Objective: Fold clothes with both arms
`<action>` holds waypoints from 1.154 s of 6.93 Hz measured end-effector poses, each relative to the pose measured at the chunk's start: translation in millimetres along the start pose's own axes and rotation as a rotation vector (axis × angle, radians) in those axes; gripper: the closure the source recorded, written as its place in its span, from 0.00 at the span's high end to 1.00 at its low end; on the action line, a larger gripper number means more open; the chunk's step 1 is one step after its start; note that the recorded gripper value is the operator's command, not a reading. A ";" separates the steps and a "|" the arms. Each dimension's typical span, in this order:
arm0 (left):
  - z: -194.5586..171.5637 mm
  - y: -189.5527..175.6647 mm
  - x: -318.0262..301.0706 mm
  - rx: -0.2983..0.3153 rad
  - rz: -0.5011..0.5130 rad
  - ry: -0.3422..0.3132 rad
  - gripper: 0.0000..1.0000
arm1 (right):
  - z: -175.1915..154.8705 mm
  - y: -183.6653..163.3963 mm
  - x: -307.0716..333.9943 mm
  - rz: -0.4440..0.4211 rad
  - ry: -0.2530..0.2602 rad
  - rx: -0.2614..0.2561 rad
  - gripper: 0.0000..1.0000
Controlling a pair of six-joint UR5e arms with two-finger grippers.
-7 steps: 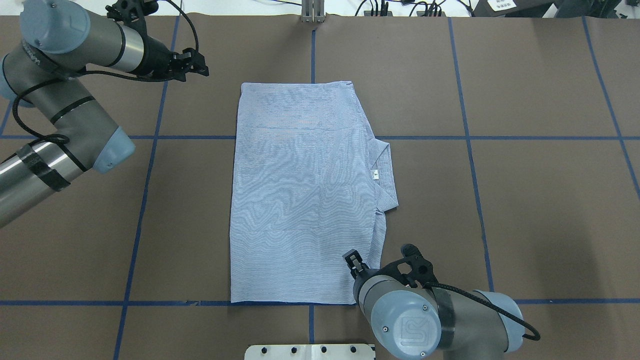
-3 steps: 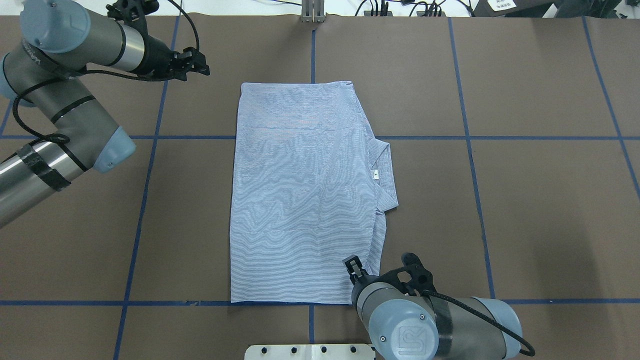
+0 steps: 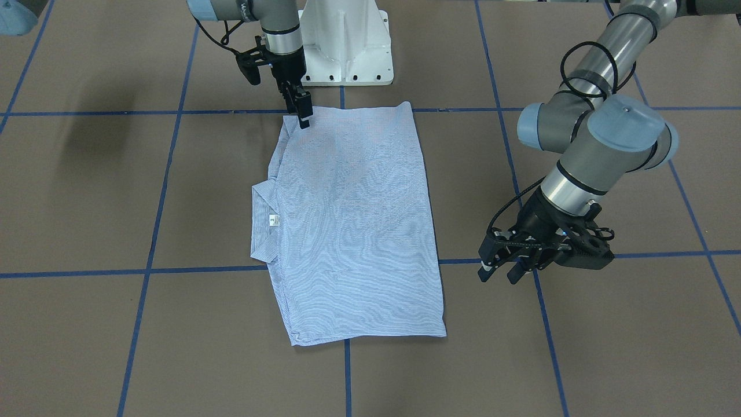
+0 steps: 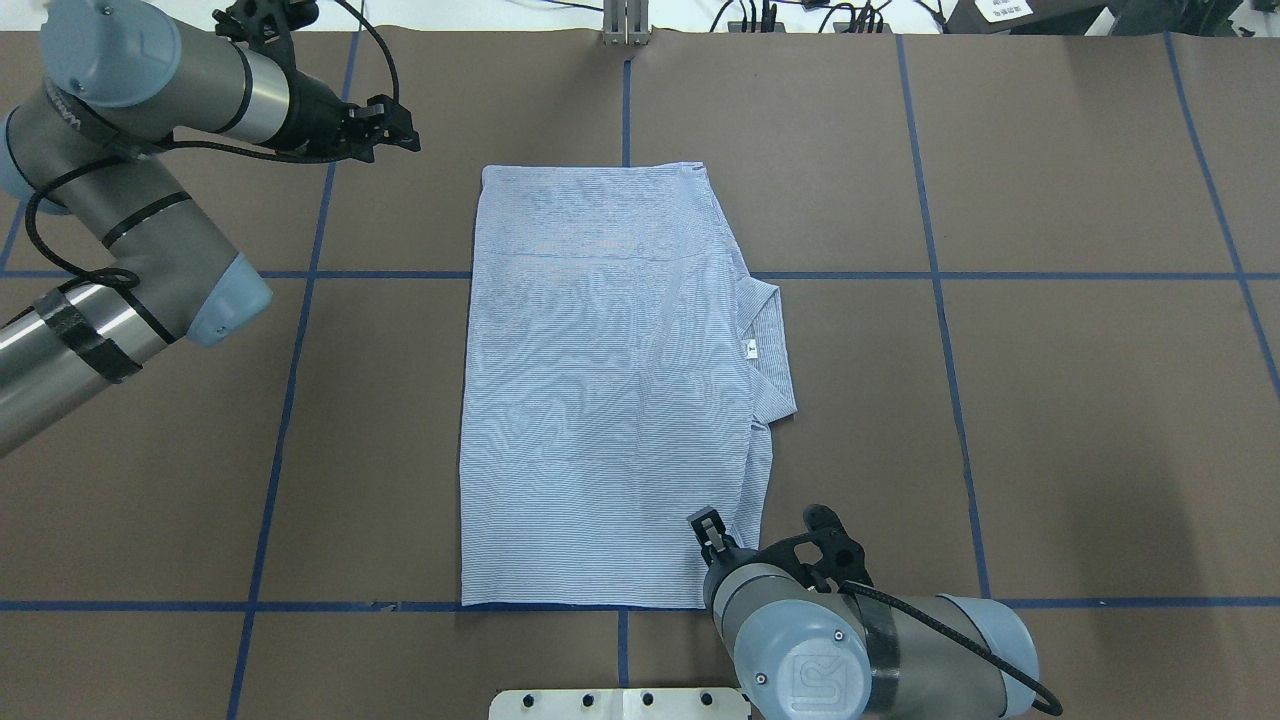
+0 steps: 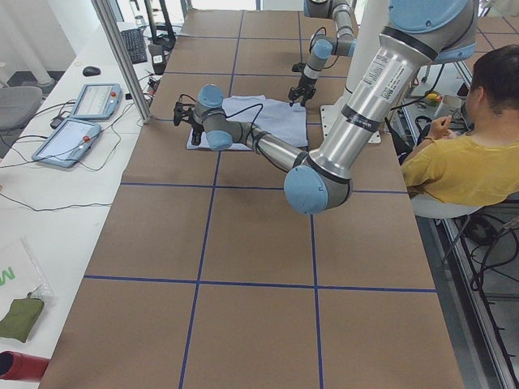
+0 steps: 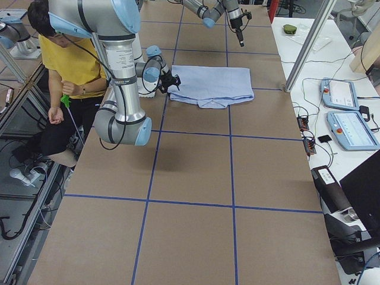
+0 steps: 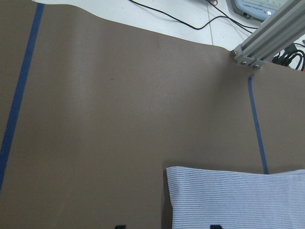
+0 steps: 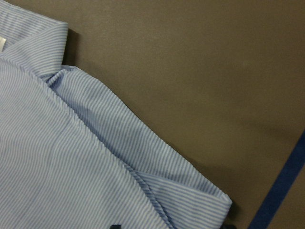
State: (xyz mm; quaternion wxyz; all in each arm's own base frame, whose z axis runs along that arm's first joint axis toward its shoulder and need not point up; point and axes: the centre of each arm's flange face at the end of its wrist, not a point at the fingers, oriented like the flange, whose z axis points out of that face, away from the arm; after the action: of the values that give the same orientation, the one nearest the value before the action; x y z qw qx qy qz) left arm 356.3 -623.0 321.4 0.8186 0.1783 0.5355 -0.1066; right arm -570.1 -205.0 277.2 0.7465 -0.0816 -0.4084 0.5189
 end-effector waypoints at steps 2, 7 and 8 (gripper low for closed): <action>0.0 0.0 0.4 0.000 0.000 0.001 0.67 | 2.9 0.8 2.4 -0.003 0.005 0.005 0.72; -1.4 -1.1 2.9 0.002 -0.001 0.004 0.67 | 4.6 3.2 4.2 -0.004 0.008 0.005 0.00; -2.0 -0.9 2.5 0.003 -0.001 0.005 0.67 | 4.1 3.8 4.3 0.000 0.008 0.004 0.00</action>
State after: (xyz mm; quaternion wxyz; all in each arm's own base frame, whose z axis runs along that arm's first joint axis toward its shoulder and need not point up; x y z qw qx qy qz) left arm 355.4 -623.0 318.3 0.8170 0.1795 0.5374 -0.1073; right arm -575.0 -200.9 280.1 0.7483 -0.0825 -0.4043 0.5194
